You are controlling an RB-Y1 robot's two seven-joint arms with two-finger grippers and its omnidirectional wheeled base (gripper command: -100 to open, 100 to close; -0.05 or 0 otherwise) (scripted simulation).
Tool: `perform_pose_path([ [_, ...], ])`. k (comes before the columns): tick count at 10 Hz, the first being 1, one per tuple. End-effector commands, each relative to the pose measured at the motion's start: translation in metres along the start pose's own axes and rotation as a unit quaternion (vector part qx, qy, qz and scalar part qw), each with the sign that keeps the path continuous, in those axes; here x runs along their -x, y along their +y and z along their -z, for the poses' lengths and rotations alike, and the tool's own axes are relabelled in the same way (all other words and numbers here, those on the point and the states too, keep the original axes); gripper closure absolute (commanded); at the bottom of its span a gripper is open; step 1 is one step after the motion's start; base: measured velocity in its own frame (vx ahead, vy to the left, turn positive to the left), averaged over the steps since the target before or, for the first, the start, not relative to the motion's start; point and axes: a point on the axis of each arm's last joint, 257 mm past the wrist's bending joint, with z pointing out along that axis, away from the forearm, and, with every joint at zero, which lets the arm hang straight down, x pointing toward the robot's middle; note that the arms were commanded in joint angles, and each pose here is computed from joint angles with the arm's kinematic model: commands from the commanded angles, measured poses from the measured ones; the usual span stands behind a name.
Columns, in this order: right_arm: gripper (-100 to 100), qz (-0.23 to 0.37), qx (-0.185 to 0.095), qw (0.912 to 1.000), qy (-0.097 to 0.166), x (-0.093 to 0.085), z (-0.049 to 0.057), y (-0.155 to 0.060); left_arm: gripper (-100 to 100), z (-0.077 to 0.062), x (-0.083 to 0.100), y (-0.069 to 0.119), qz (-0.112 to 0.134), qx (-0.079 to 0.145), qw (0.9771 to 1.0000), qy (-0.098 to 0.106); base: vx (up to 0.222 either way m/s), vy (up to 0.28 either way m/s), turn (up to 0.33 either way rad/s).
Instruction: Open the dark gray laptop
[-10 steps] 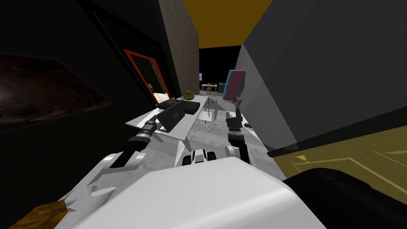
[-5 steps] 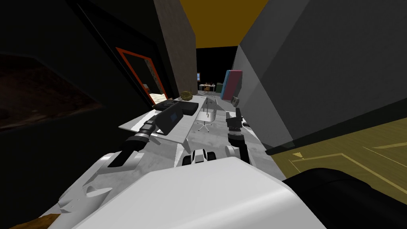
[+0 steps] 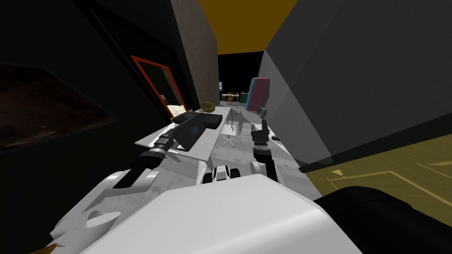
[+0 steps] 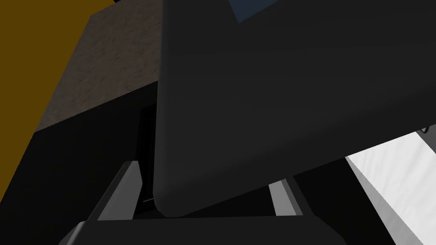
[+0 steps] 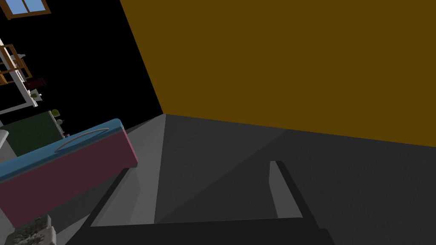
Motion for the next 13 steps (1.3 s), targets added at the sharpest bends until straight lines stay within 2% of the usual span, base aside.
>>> perform_pose_path([
  [1,0,0.0,0.0,1.0,0.0,0.0,0.0,0.0,100,0.007,-0.006,0.007,0.052,0.025,0.9983,0.005,0.049,0.112,0.0],
  [4,0,0.0,0.0,1.0,0.0,0.0,0.0,0.0,100,0.015,-0.016,0.008,0.106,0.046,0.9932,0.014,0.01,0.077,-0.026],
  [5,0,0.0,0.0,1.0,0.0,0.0,0.0,0.0,100,0.013,-0.013,0.003,0.09,0.037,0.9952,0.012,-0.003,0.042,-0.007],
  [6,0,0.0,0.0,1.0,0.0,0.0,0.0,0.0,100,0.014,-0.019,0.015,0.133,0.054,0.9896,0.014,-0.004,0.078,-0.059],
  [9,0,0.0,0.0,1.0,0.0,0.0,0.0,0.0,100,0.016,-0.029,0.029,0.191,0.076,0.9785,0.018,-0.005,0.09,-0.063],
  [10,0,0.0,0.0,1.0,0.0,0.0,0.0,0.0,100,0.016,-0.029,0.029,0.191,0.076,0.9785,0.018,-0.001,0.069,-0.013],
  [11,0,0.0,0.0,1.0,0.0,0.0,0.0,0.0,100,0.017,-0.033,0.033,0.21,0.083,0.9739,0.019,-0.001,0.042,-0.019],
  [12,0,0.0,0.0,1.0,0.0,0.0,0.0,0.0,100,0.017,-0.033,0.033,0.21,0.083,0.9739,0.019,0.001,0.053,0.014],
  [13,0,0.0,0.0,1.0,0.0,0.0,0.0,0.0,100,0.018,-0.036,0.038,0.229,0.09,0.9689,0.02,-0.004,0.039,-0.07],
])
